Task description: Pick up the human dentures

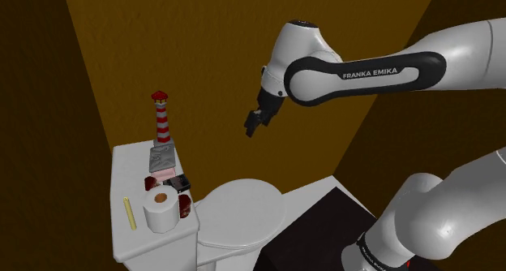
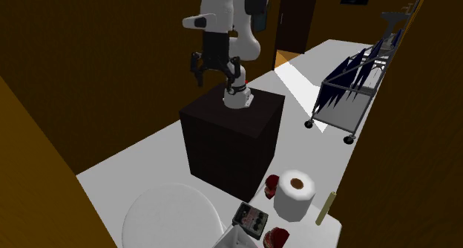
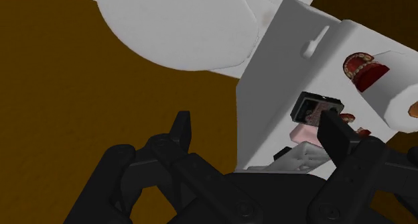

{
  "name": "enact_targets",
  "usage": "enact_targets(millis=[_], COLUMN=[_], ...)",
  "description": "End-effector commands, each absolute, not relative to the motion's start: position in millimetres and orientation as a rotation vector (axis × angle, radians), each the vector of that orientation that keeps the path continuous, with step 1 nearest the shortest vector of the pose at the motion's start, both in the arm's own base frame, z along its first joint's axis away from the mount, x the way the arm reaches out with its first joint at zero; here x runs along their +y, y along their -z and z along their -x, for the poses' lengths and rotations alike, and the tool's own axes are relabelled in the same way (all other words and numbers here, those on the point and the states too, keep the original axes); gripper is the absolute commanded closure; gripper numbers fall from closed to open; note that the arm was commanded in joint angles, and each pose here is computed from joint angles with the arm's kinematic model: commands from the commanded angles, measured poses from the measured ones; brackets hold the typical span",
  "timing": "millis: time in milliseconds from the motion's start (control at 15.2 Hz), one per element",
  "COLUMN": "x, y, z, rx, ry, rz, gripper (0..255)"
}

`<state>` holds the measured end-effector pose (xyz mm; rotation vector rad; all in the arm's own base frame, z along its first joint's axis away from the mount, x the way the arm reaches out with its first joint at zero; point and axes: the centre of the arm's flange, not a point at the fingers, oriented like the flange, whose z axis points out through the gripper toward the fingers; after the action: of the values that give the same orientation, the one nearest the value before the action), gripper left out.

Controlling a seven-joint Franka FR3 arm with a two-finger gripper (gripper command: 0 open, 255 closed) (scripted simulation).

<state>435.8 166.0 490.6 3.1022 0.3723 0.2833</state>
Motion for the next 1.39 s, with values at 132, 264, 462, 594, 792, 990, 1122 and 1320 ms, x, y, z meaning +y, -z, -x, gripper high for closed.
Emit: enact_targets(millis=[132, 264, 462, 594, 792, 990, 1122, 1320], x=[209, 229, 259, 279, 309, 339, 358, 387], y=[-456, -439, -413, -396, -369, -342, -323, -295], z=[-449, -455, -462, -465, -469, -471, -471, -470], rx=[0.502, 0.564, 0.657, 0.719, 0.809, 0.899, 0.957, 1.044], ry=[-0.278, -0.274, -0.269, -0.266, -0.26, -0.254, -0.25, -0.244], rz=[-3.069, -3.05, -3.019, -2.997, -2.962, -2.924, -2.897, -2.855], gripper=[0, 0, 0, 0, 0, 0, 0, 0])
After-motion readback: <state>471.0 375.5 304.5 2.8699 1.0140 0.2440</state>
